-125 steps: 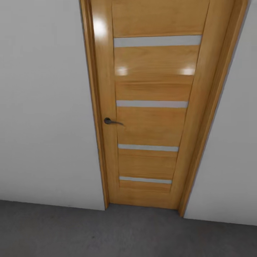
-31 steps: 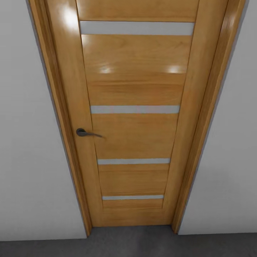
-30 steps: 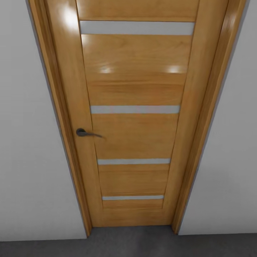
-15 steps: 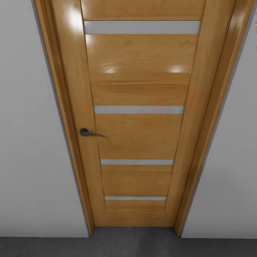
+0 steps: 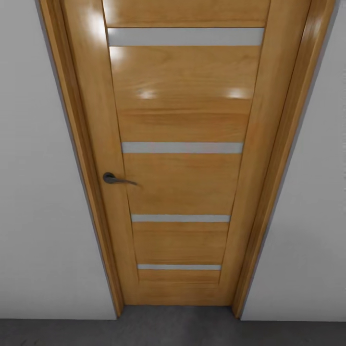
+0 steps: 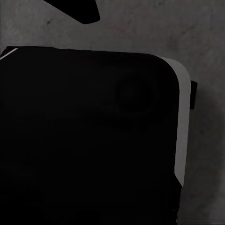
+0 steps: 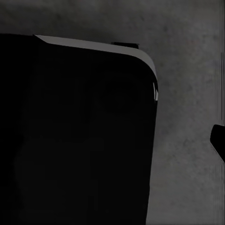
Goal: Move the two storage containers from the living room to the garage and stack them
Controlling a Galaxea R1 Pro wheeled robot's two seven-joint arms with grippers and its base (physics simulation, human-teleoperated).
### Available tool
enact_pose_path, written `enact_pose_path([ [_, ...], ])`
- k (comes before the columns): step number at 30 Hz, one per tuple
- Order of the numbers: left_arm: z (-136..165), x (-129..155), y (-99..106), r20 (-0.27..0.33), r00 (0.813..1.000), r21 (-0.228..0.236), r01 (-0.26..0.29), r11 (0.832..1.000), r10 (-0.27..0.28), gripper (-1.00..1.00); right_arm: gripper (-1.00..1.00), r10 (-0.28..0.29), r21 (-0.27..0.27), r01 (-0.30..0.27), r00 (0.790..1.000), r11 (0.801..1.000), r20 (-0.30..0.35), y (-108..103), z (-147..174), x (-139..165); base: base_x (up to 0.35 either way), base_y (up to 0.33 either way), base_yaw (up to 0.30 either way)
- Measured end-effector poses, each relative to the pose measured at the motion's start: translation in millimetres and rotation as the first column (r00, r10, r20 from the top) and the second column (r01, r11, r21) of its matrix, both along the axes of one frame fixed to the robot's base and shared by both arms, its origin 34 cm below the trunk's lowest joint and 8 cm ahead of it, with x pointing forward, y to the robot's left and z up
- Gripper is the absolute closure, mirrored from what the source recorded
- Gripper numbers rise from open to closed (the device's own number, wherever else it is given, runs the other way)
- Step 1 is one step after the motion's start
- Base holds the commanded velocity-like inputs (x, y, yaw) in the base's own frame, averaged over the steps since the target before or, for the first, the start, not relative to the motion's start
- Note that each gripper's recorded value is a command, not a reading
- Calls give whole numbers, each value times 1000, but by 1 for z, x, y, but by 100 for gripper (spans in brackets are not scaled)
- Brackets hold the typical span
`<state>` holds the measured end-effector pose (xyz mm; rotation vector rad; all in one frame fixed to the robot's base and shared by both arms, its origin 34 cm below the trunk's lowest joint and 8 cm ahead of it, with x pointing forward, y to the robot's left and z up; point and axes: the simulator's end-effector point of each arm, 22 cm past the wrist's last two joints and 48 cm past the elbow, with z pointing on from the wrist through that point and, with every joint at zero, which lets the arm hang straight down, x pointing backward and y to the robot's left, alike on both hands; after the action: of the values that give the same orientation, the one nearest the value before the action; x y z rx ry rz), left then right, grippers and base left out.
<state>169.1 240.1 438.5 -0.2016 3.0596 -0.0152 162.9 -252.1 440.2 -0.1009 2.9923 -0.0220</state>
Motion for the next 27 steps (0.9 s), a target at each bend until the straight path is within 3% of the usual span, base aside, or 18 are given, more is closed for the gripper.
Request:
enact_pose_path([
  [7,0,0,0,0,1000,1,-1,1000,1,-100,-100,-1,0,1,1000,1000,0,0,0,0,0,-127,0],
  [27,0,0,0,0,1000,0,-1,1000,1,-100,-100,-15,-3,15,1000,1000,1,-2,0,0,0,-6,0],
])
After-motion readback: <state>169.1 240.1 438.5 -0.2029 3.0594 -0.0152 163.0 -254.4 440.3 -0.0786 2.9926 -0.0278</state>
